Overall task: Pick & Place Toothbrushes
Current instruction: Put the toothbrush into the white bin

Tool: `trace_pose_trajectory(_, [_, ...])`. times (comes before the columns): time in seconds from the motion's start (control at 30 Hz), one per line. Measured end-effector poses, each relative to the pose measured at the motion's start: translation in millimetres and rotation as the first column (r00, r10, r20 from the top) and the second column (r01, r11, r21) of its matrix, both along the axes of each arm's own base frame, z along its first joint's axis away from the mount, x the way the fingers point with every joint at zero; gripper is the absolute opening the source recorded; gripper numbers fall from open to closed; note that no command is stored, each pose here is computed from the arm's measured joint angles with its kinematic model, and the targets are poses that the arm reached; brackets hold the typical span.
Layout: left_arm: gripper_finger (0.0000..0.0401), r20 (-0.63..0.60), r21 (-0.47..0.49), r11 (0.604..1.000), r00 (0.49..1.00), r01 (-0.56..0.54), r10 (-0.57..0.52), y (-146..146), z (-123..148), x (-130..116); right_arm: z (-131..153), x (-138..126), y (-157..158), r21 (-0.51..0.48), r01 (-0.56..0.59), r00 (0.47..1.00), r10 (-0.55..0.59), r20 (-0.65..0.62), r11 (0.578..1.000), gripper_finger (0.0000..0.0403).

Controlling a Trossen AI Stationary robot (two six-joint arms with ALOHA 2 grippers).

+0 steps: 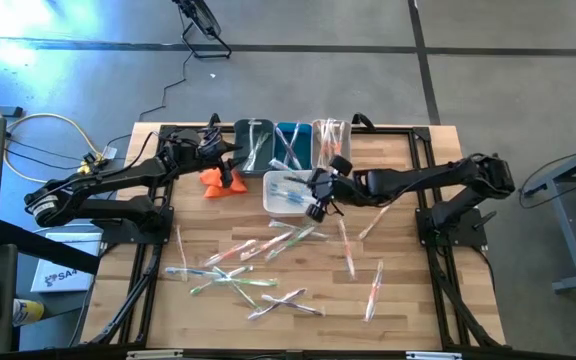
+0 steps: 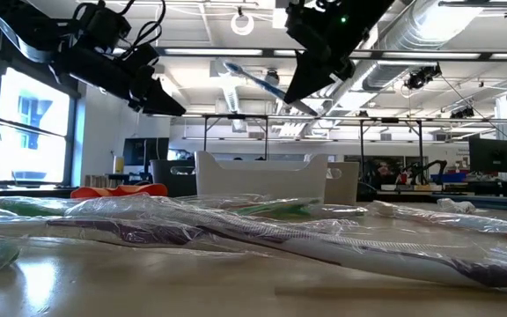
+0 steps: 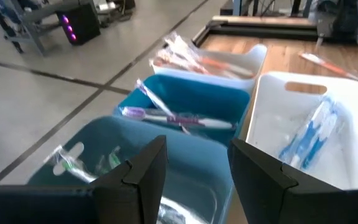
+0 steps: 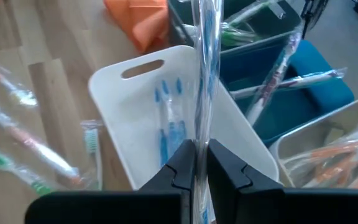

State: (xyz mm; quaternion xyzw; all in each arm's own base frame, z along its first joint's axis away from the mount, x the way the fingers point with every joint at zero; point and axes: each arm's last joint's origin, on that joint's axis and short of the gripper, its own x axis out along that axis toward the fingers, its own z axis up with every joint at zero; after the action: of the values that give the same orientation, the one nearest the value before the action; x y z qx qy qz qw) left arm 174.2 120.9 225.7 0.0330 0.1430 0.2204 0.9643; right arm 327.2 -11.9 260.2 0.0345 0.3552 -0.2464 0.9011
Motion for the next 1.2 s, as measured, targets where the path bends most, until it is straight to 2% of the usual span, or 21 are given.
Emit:
trace_pose_trajectory(0.1, [0.0167,0.024,0.017,1.000,1.000,-0.001,0.000,0,3,1,0,0,-12,0.026,0.010,1.000,-0.010,0.009,1.000,0.0016])
trace_pose_trajectory(0.27, [0.0167,0.072,0.052,0.999,0.997,-0.002,-0.002,1,8,2,0,5,-33,0.075,-0.035,0.998,0.032,0.047,0.997,0.0016])
trace_pose_trajectory(0.5, [0.0167,0.153,0.116,0.993,0.988,-0.008,-0.010,2,18,3,-13,5,-54,0.173,-0.058,0.998,0.059,-0.001,0.983,0.0016])
trace_pose_trajectory(0.7, [0.0167,0.225,0.169,0.985,0.974,-0.019,-0.020,2,27,3,-30,12,-56,0.264,-0.110,0.992,0.122,-0.030,0.958,0.0016])
trace_pose_trajectory(0.8, [0.0167,0.253,0.189,0.982,0.967,-0.024,-0.025,2,31,3,-47,16,-56,0.309,-0.109,0.986,0.142,-0.085,0.945,0.0016])
trace_pose_trajectory(1.0, [0.0167,0.255,0.190,0.981,0.967,-0.028,-0.021,2,31,3,-70,21,-52,0.402,-0.128,0.968,0.202,-0.147,0.907,0.0016])
trace_pose_trajectory(1.2, [0.0167,0.255,0.190,0.981,0.967,-0.031,-0.019,2,31,3,-79,18,-51,0.434,-0.107,0.956,0.212,-0.201,0.894,0.0018])
